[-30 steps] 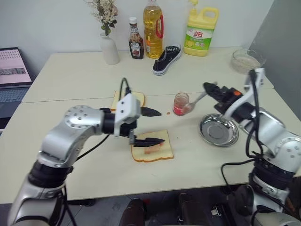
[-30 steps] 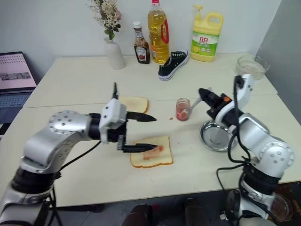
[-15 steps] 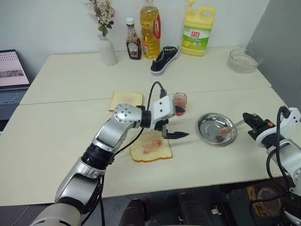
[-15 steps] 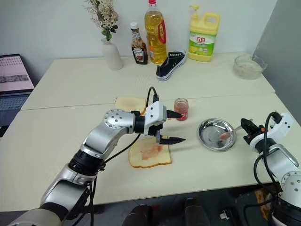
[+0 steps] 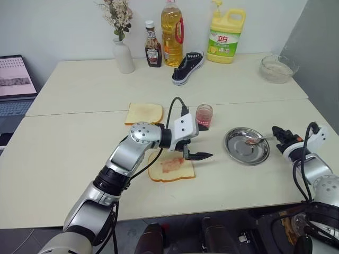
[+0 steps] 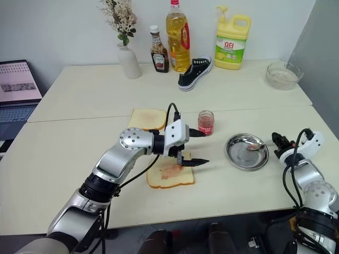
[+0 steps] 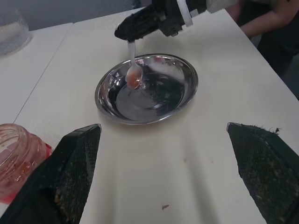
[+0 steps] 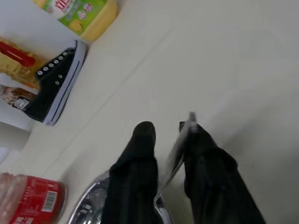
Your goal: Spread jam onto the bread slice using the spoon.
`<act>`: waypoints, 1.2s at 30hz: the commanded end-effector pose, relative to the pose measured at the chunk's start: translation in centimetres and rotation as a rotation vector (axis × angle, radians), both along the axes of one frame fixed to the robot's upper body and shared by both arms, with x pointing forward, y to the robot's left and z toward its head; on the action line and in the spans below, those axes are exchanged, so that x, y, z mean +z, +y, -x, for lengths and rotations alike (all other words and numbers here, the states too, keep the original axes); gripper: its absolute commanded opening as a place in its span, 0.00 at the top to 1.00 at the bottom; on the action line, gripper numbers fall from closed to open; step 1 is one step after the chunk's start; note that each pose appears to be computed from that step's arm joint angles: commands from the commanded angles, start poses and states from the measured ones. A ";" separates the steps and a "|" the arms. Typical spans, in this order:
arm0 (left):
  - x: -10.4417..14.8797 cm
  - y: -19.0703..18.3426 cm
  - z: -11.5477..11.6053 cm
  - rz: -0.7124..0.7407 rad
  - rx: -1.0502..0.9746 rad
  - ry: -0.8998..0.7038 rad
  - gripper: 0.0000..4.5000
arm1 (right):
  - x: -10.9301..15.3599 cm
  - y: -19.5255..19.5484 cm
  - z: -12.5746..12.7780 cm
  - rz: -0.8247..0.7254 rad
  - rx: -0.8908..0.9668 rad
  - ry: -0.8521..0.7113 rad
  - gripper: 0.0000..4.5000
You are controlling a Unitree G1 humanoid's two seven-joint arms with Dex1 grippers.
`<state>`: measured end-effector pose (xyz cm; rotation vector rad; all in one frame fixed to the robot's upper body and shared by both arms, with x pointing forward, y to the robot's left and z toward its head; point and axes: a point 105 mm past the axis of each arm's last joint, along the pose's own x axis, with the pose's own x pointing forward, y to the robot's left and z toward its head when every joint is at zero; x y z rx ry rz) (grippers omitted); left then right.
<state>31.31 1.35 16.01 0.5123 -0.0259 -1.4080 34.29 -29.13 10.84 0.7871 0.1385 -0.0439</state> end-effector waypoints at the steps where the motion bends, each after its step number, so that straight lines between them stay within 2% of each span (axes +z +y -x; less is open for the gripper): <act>1: 1.0 0.0 0.5 0.014 -0.008 -0.042 0.00 | 1.7 -0.4 -0.1 0.012 -0.007 -0.066 0.55; 8: 1.1 0.2 0.7 0.018 -0.003 -0.037 0.00 | 3.1 -1.3 0.3 -0.009 -0.031 -0.101 0.01; 15: 1.5 0.5 0.5 0.030 0.003 -0.034 0.00 | 5.0 -2.2 0.8 0.024 -0.048 -0.129 0.01; 18: 2.5 2.0 0.2 0.051 0.026 -0.001 0.00 | 6.7 -2.2 1.4 0.163 -0.003 -0.122 0.01; 21: 3.6 5.1 -0.6 0.030 0.084 0.034 0.00 | 8.5 0.1 2.6 0.481 0.196 -0.092 0.01; 23: 4.0 7.6 -1.1 -0.013 0.129 0.047 0.00 | 9.1 1.9 3.6 0.633 0.351 -0.082 0.01; 25: 4.1 12.2 -1.8 -0.103 0.219 0.048 0.00 | 10.1 5.1 5.2 0.818 0.608 -0.105 0.01; 28: 3.9 16.9 -1.7 -0.196 0.310 0.067 0.00 | 10.3 8.2 7.3 0.923 0.873 -0.121 0.01; 30: 4.1 18.4 -1.6 -0.208 0.351 0.071 0.00 | 10.2 9.3 8.3 0.951 0.976 -0.126 0.01; 36: 4.7 20.9 -1.6 -0.166 0.461 0.046 0.00 | 9.2 10.2 8.6 0.991 1.041 -0.121 0.01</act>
